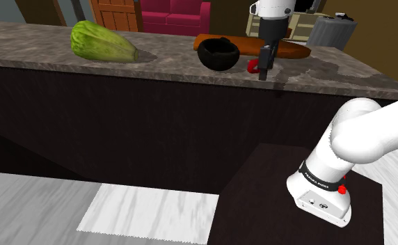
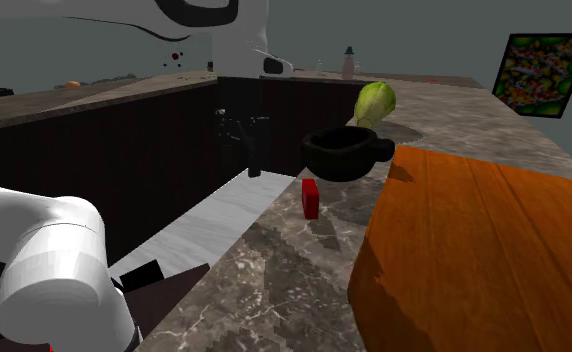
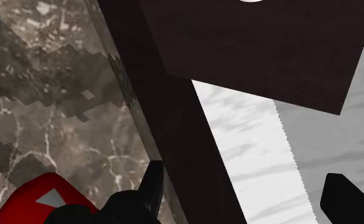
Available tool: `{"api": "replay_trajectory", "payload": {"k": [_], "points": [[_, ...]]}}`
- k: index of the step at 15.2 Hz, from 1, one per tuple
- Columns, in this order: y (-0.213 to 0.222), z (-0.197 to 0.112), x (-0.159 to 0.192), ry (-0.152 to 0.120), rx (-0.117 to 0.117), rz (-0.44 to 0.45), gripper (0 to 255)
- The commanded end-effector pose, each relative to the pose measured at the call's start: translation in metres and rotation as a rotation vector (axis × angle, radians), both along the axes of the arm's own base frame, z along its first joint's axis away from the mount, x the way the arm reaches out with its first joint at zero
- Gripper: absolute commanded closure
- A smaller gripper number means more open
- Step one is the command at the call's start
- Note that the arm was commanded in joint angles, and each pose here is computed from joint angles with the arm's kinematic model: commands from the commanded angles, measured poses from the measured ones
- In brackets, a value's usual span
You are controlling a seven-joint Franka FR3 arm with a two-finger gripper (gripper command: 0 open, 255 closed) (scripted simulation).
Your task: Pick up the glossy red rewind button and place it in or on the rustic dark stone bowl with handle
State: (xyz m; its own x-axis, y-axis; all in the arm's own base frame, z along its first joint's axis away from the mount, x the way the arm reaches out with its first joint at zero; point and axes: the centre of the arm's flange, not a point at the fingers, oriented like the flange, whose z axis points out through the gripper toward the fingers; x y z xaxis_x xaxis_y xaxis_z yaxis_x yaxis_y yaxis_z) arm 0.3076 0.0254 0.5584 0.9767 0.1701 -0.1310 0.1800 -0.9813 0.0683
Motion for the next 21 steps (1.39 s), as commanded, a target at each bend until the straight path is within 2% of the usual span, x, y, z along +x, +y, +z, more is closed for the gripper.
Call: {"api": "replay_trajectory", "payload": {"k": [1, 11, 19, 21], "points": [[0.000, 0.000, 0.000, 0.000, 0.000, 0.000, 0], [-0.125, 0.008, 0.051, -0.136, 0.065, -0.387, 0], [-0.128, -0.031, 0.052, -0.139, 0.067, -0.397, 0], [-0.128, -0.031, 0.052, -0.139, 0.067, -0.397, 0]]}}
